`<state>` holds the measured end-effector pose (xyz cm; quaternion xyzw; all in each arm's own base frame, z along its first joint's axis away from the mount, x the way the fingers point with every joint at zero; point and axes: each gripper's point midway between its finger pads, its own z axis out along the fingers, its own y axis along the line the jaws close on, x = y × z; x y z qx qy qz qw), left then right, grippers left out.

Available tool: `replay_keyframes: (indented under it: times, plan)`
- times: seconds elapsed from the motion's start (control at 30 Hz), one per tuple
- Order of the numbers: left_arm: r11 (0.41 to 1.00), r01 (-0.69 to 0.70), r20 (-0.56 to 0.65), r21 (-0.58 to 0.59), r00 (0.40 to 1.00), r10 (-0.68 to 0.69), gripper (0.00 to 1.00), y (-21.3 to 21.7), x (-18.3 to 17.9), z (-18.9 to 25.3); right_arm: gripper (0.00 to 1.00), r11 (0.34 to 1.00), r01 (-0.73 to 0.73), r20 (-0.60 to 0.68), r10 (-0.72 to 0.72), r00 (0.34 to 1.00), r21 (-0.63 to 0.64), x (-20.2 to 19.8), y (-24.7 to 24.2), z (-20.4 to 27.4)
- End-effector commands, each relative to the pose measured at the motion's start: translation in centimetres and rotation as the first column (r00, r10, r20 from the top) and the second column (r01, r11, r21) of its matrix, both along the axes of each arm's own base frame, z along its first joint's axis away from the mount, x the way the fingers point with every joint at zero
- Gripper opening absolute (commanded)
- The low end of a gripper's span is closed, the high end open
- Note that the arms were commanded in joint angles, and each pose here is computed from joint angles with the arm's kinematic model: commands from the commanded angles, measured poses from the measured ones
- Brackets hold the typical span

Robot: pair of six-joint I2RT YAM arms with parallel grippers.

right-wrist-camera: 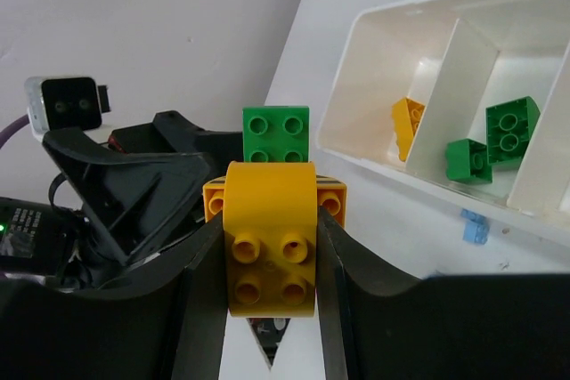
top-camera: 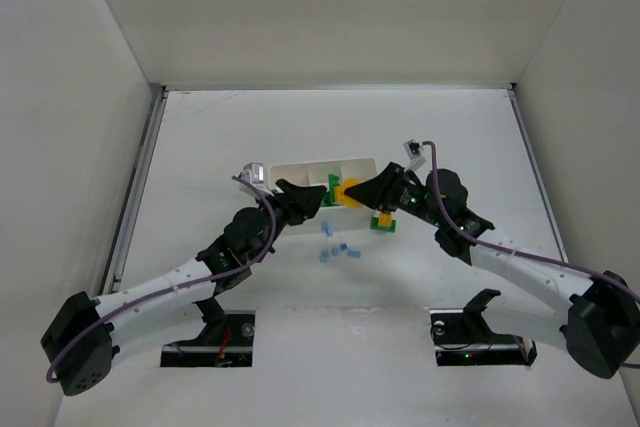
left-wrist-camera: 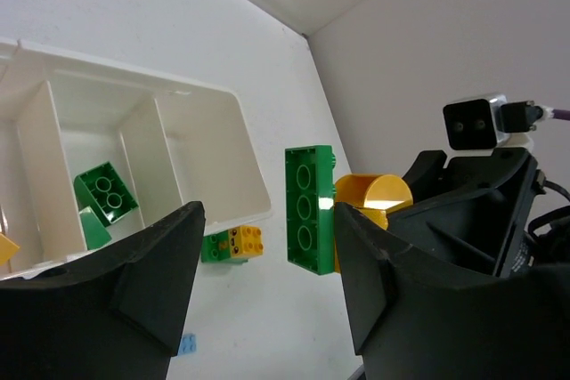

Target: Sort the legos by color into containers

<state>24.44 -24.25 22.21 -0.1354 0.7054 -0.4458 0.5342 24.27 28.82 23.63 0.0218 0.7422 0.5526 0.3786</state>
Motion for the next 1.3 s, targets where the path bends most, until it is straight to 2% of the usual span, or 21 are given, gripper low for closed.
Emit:
replay_keyframes:
  times: [0.0,0.4,0.8,1.0,1.27]
  plan:
    - [0.997,0.014,0.048,-0.070,0.999,-0.010,0.56,-0.7,0.5,3.2,0.19,0.997,-0.030,0.083,0.025,0.996,0.070,-0.2,0.5,2.6]
    - [0.999,0.019,0.079,-0.041,0.997,-0.016,0.52,-1.3,0.7,3.4,0.19,0.999,-0.036,0.065,0.034,0.997,0.027,-0.2,1.1,0.6]
    - [0.999,0.035,0.061,0.033,0.997,-0.037,0.33,-2.9,1.6,2.3,0.19,0.997,-0.072,0.075,0.071,0.995,0.015,-1.1,2.1,0.4]
    - [0.998,0.025,0.045,0.058,0.999,-0.028,0.16,-2.7,1.9,1.6,0.19,0.997,-0.071,0.082,0.070,0.994,0.016,-1.2,2.0,0.3]
    - [0.997,-0.007,0.025,0.082,1.000,0.005,0.10,-1.8,2.5,0.9,0.19,0.998,-0.052,0.120,0.047,0.992,0.039,-1.3,0.9,1.6]
